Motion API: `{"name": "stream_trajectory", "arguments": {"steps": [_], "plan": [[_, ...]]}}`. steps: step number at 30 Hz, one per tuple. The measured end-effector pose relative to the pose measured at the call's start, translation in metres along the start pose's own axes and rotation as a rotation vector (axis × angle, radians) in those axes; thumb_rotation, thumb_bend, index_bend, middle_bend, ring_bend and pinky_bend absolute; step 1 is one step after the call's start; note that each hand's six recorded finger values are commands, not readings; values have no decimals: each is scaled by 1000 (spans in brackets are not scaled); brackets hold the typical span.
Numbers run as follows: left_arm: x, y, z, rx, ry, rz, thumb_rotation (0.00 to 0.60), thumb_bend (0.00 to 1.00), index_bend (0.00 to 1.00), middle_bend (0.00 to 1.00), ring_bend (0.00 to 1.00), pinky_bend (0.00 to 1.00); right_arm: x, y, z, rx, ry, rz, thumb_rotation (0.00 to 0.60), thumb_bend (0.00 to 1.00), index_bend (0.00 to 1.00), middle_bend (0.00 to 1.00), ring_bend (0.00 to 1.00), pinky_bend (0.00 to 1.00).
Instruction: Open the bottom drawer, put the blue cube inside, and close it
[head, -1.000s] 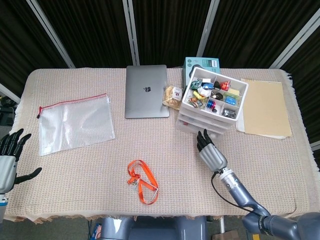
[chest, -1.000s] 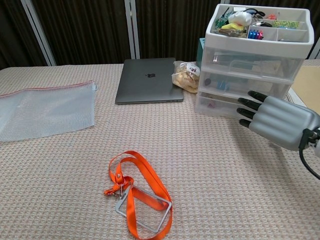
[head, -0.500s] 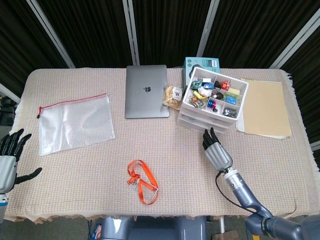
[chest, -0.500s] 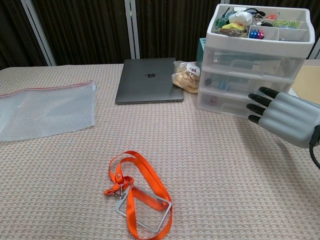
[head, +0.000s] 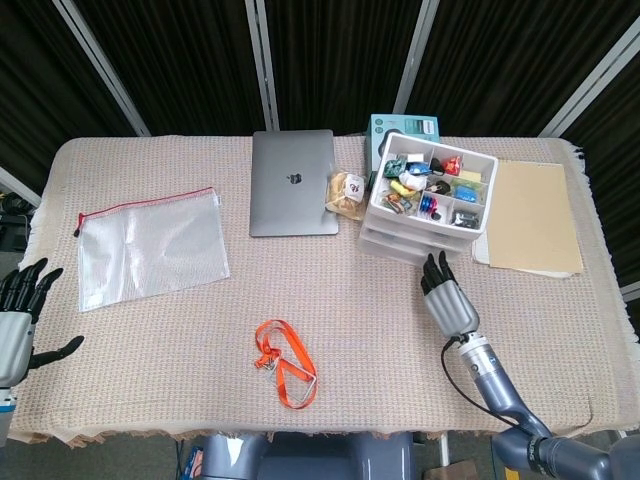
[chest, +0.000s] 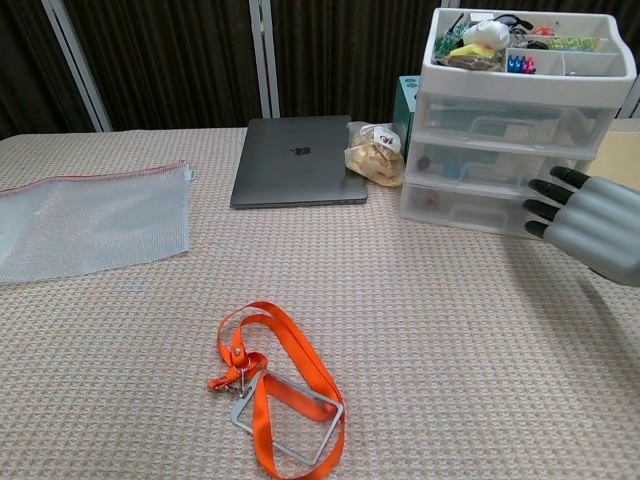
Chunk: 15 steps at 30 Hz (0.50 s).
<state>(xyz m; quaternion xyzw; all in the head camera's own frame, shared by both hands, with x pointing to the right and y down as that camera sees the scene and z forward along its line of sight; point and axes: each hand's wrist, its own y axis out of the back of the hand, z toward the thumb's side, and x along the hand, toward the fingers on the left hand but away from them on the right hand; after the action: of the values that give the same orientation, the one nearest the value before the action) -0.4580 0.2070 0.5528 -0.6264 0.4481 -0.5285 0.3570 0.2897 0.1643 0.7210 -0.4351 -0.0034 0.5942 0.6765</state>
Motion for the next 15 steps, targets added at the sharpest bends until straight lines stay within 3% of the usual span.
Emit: {"name": "stream_trajectory", "arguments": {"steps": [15], "plan": [[0,-1,1,3,1,-2,600,171,105,0,0,0,11,-23,-16,-16,-44,62,600,274,245,108,0,86]]}}
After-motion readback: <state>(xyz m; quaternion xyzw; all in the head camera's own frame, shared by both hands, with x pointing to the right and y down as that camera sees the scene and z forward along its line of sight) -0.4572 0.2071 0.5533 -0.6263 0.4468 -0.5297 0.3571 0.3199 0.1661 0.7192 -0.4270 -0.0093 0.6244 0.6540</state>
